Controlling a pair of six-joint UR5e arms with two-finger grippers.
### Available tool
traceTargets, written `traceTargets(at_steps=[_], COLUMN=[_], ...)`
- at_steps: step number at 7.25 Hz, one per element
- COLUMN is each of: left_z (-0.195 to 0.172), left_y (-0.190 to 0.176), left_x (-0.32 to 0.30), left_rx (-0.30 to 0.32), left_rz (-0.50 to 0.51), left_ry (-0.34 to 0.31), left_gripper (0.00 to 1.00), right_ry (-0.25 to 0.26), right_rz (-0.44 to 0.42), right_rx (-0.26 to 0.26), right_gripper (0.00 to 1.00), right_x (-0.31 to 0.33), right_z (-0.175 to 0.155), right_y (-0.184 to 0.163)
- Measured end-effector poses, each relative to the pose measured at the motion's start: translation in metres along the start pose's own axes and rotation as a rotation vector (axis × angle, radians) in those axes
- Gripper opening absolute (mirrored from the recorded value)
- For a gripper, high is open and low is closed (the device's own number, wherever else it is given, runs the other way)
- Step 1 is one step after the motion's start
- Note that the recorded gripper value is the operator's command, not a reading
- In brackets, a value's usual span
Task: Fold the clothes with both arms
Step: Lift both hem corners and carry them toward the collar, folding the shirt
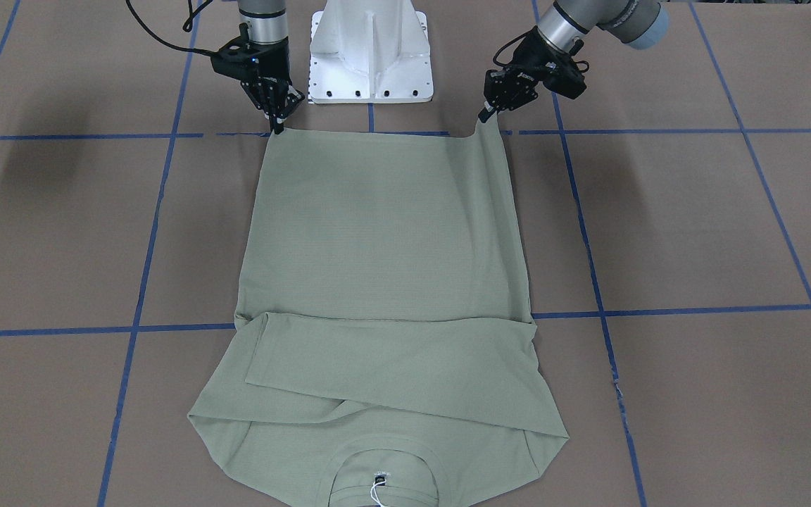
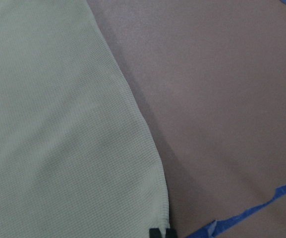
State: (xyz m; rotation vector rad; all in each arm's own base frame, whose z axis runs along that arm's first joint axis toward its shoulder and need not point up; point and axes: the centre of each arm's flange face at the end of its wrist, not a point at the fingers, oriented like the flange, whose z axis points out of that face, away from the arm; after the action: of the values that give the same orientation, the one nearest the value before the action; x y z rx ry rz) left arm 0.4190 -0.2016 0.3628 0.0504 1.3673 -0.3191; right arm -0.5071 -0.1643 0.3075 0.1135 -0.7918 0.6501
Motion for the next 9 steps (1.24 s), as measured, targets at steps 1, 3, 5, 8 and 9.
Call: traceTargets(at_steps=[1, 3, 5, 8, 9], left_z=[-0.024, -0.115, -0.171, -0.109, -0.098], left_y=[0.007, 0.024, 0.010, -0.080, -0.128], left_x=[0.030, 0.109, 0.153, 0.153, 0.148], left_rx=[-0.048, -0.213, -0.294, -0.142, -0.066], left_rz=[0.000, -0.005, -0.016, 0.203, 0.285], left_ry=[-0.009, -0.032, -0.049, -0.122, -0.157], left_gripper=[0.00, 0.00, 0.00, 0.00, 0.00], right_ry=[0.004, 0.032, 0.052, 0.067, 0.072], right_rz=[0.012, -0.006, -0.043, -0.185, -0.229], right_rx=[-0.040, -0.140, -0.224, -0.138, -0.096], right_gripper=[0.00, 0.00, 0.00, 0.00, 0.00], right_x=[0.005, 0.013, 0.012, -0.061, -0.086], right_z=[-0.031, -0.131, -0.193, -0.149, -0.127], right_y=[-0.018, -0.064, -0.112, -0.148, -0.171])
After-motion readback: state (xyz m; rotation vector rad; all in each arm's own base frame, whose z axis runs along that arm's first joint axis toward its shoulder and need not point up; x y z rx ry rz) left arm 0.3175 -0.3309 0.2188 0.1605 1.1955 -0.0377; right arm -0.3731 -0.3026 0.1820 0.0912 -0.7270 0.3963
